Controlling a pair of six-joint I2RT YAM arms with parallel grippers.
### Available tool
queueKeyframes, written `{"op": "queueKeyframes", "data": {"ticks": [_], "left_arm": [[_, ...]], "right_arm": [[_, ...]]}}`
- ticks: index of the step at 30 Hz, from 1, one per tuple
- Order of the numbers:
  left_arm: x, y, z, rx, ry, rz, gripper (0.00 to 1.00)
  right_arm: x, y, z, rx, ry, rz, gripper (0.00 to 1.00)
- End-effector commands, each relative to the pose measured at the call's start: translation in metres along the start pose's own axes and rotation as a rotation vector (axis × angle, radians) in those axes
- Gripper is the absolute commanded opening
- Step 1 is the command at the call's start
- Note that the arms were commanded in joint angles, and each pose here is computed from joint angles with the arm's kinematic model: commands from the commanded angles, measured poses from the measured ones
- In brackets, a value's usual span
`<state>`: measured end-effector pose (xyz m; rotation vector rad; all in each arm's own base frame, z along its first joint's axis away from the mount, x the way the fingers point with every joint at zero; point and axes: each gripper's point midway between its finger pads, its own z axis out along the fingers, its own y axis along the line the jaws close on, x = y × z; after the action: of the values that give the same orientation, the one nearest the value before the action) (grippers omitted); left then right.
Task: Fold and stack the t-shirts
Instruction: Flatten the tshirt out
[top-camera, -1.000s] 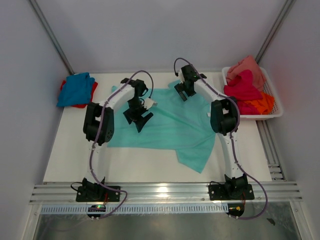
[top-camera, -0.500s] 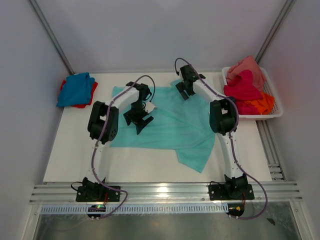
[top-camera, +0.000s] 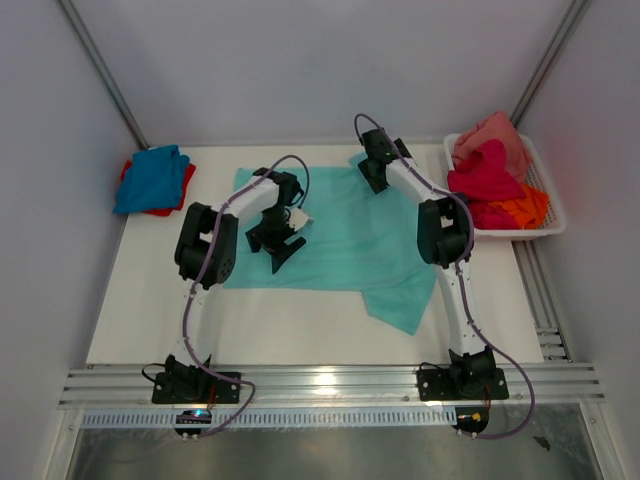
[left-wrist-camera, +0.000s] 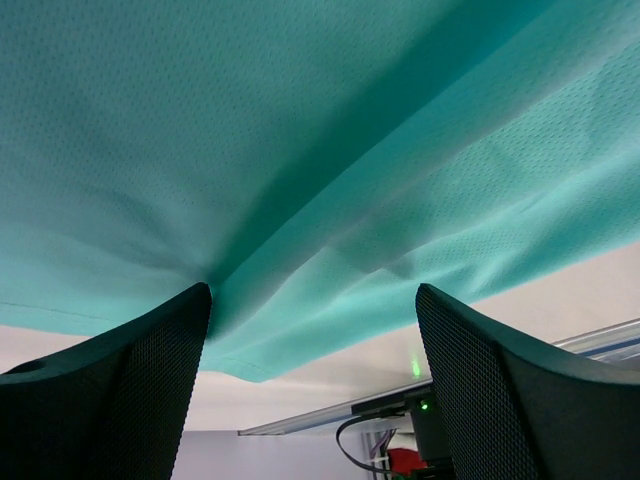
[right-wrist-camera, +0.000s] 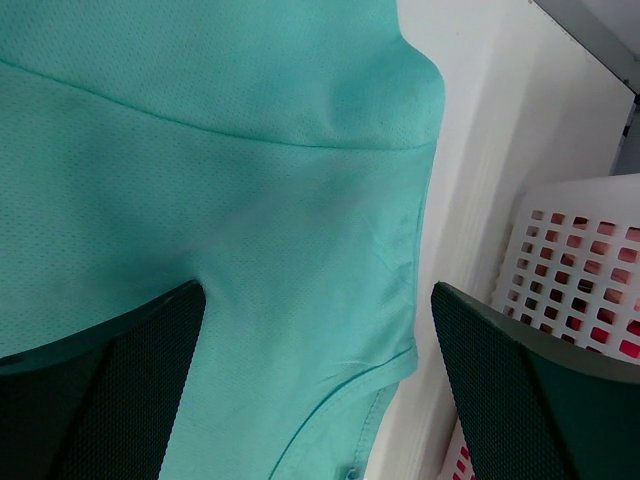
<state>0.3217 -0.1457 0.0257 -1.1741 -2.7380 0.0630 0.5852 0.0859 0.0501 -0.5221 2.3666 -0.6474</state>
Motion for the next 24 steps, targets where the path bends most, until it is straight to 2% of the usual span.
{"op": "queueKeyframes", "data": {"ticks": [1, 5, 9, 15, 19, 20, 24], "left_arm": [[-0.001, -0.002, -0.017, -0.028, -0.049, -0.001, 0.85], [-0.002, 0.000, -0.021, -0.046, -0.066, -0.013, 0.84], [-0.016, 0.007, -0.041, -0.100, -0.155, -0.035, 0.85], [-0.044, 0.010, -0.087, -0.127, -0.316, -0.076, 0.86], [-0.047, 0.007, -0.098, -0.120, -0.348, -0.062, 0.87], [-0.047, 0.003, -0.098, -0.097, -0.351, -0.050, 0.88], [-0.041, -0.022, -0.103, 0.026, -0.365, 0.032, 0.89]], "right_arm": [[0.027, 0.003, 0.023, 0.017, 0.081, -0.019, 1.00], [0.019, -0.001, 0.011, -0.001, 0.059, 0.030, 0.99], [-0.021, -0.010, -0.036, -0.125, -0.084, 0.103, 0.99], [-0.040, 0.001, -0.084, -0.219, -0.190, 0.000, 0.99], [-0.052, 0.027, -0.103, -0.409, -0.250, -0.004, 0.99], [-0.057, 0.044, -0.112, -0.518, -0.282, -0.019, 1.00], [-0.063, 0.084, -0.130, -0.702, -0.314, -0.106, 0.99]]}}
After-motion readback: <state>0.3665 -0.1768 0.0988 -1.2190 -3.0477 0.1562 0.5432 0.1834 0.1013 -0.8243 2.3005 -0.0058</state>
